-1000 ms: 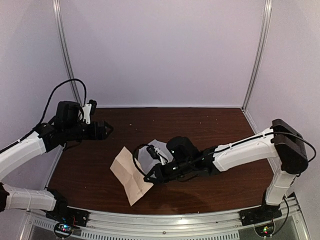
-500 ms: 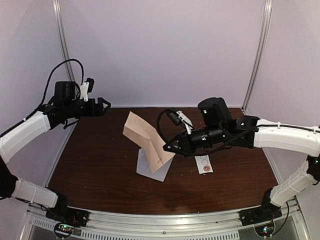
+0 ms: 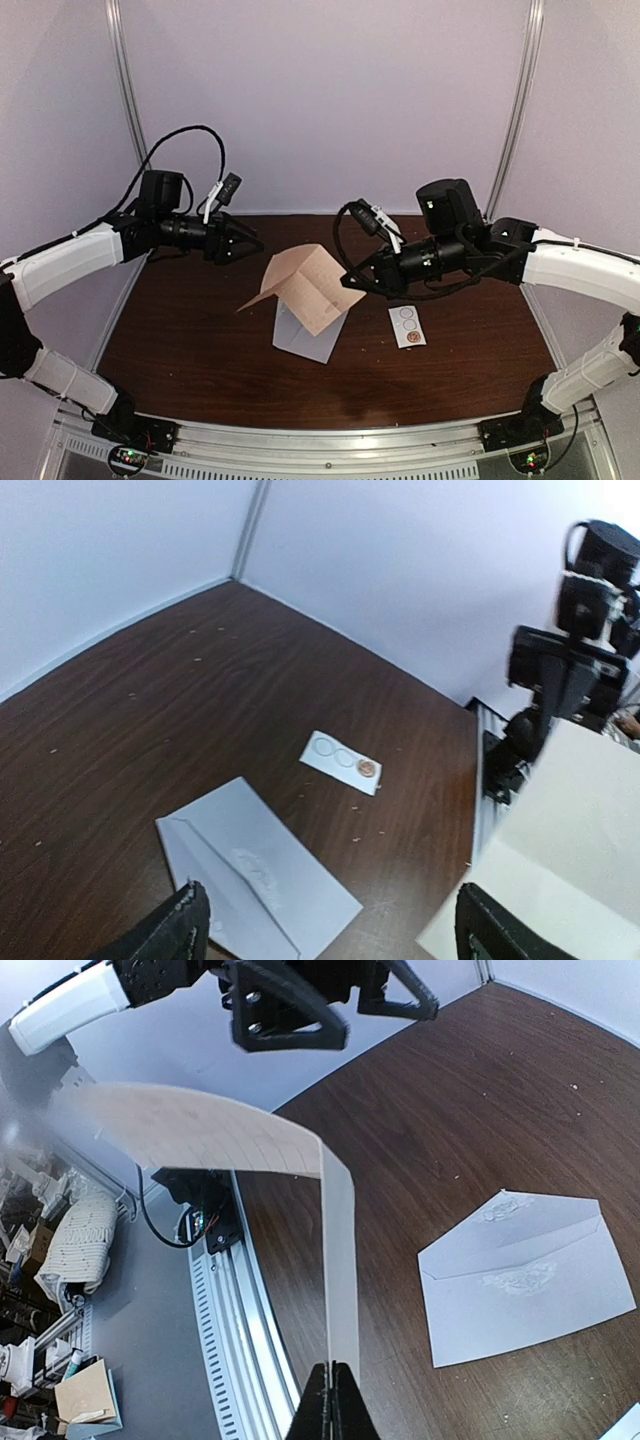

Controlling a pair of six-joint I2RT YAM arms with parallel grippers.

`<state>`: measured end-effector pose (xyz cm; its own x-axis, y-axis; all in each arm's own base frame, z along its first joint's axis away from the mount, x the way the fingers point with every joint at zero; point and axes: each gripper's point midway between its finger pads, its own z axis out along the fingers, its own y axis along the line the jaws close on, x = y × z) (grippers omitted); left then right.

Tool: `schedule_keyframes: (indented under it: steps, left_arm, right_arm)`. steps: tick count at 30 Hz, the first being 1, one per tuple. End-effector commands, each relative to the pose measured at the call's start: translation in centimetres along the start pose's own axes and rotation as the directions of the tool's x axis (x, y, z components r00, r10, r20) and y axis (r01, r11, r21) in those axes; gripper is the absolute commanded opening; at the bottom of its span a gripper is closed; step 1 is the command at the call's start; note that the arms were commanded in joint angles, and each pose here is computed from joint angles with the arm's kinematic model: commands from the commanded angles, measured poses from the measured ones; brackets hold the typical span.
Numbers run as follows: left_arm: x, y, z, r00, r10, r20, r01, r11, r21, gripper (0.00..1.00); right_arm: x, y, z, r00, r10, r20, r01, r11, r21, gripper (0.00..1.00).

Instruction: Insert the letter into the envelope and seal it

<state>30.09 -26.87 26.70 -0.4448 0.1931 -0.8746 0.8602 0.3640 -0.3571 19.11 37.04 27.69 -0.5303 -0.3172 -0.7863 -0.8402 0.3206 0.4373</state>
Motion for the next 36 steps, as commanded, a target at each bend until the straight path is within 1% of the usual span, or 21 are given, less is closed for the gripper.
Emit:
schedule_keyframes:
  steps: [1, 3, 7, 11, 15, 21, 25, 31, 36]
  left_arm:
    - [0.5, -5.7, 0.9, 0.996, 0.085, 0.010, -0.084, 0.952, 0.295, 0.86]
    - [1.0, -6.7, 1.3, 0.996, 0.086, -0.002, -0.080, 0.936, 0.343, 0.86]
    - [2.0, -7.6, 2.6, 0.996, 0.078, -0.034, -0.060, 0.922, 0.382, 0.86]
    - [2.6, -7.7, 3.5, 0.996, 0.074, -0.056, -0.048, 0.924, 0.380, 0.86]
    - [2.4, -7.9, 3.7, 0.996, 0.075, -0.043, -0.053, 0.922, 0.384, 0.86]
    - [3.1, -8.8, 4.4, 0.995, 0.072, -0.062, -0.040, 0.910, 0.413, 0.84]
    - [3.5, -9.5, 4.7, 0.994, 0.076, -0.073, -0.036, 0.898, 0.438, 0.76]
    - [3.8, -10.5, 5.1, 0.994, 0.077, -0.083, -0.029, 0.879, 0.476, 0.56]
    - [4.0, -11.1, 5.2, 0.993, 0.075, -0.090, -0.020, 0.868, 0.497, 0.46]
  right_arm:
    - [-2.4, 0.2, -1.4, 0.997, -0.004, 0.082, 0.006, 1.000, -0.021, 0.00]
    - [-2.6, 0.0, -1.6, 0.996, 0.007, 0.093, -0.004, 1.000, -0.027, 0.00]
    - [-2.7, 0.4, -1.6, 0.995, 0.013, 0.101, -0.007, 0.998, -0.067, 0.00]
    - [-2.4, 0.9, -1.3, 0.996, 0.016, 0.085, -0.007, 0.994, -0.105, 0.00]
    - [-1.9, 1.2, -1.0, 0.998, 0.020, 0.064, -0.012, 0.990, -0.138, 0.00]
    - [-2.0, 1.5, -0.8, 0.998, 0.024, 0.063, -0.013, 0.986, -0.167, 0.00]
    - [-2.0, 1.6, -0.7, 0.998, 0.024, 0.061, -0.013, 0.985, -0.173, 0.00]
    - [-1.8, 1.5, -0.4, 0.998, 0.027, 0.050, -0.018, 0.984, -0.177, 0.00]
    - [-1.6, 1.2, -0.2, 0.999, 0.030, 0.041, -0.023, 0.985, -0.172, 0.00]
